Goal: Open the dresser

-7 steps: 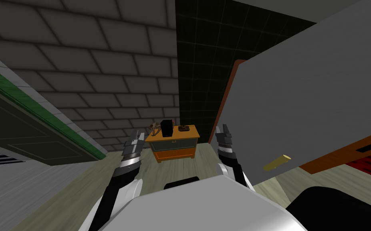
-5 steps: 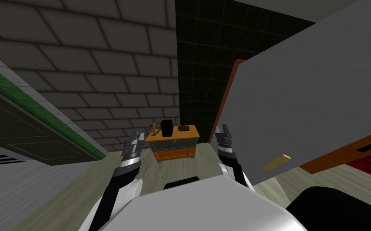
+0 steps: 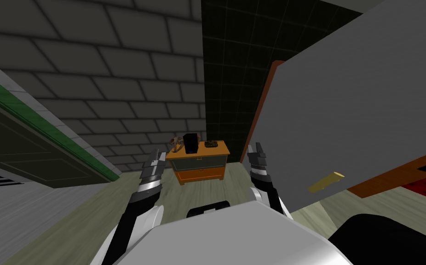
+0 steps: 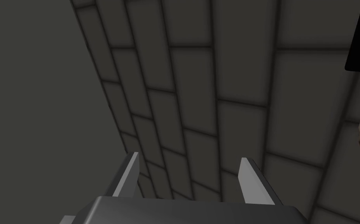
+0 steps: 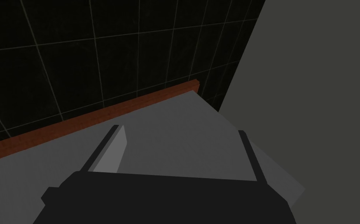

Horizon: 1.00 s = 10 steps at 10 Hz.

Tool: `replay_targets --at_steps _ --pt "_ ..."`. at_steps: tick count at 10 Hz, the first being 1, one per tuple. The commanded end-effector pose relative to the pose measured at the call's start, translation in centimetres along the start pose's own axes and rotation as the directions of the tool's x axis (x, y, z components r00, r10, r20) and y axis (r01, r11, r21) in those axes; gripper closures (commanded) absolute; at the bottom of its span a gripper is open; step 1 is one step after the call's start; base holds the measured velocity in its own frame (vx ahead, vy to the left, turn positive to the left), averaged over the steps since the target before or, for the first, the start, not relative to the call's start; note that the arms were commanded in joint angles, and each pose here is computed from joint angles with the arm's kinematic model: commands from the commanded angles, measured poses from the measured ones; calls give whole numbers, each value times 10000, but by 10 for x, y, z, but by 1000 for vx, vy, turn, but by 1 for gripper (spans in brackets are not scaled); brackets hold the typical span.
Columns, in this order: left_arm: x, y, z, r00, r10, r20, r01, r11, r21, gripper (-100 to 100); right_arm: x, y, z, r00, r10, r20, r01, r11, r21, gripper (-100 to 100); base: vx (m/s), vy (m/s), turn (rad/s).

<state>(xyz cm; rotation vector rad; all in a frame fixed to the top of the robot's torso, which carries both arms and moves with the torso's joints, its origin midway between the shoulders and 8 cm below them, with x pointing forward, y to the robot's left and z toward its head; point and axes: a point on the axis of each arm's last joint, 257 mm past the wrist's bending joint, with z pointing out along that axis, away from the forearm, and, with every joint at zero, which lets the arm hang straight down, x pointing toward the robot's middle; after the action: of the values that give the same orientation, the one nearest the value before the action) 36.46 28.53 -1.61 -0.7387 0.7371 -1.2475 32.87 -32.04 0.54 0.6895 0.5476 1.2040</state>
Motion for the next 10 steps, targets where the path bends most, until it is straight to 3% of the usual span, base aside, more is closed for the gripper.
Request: replay_targets --at_steps 1,2,3,10 --pt "0 0 0 10000 0 0 0 10000 0 0 0 0 0 10000 0 0 0 10000 0 0 0 0 0" --pt "0 0 0 10000 0 0 0 10000 1 0 0 0 0 10000 0 0 0 10000 -1 0 0 0 0" --pt "3 8 -3 9995 154 -285 -156 9999 -63 -100 0 0 0 10000 0 0 0 10000 -1 0 26 -10 -8" --pt "8 54 -24 9953 463 -855 -501 9979 -421 -100 0 0 0 10000 -1 1 1 10000 8 0 61 -18 -14"
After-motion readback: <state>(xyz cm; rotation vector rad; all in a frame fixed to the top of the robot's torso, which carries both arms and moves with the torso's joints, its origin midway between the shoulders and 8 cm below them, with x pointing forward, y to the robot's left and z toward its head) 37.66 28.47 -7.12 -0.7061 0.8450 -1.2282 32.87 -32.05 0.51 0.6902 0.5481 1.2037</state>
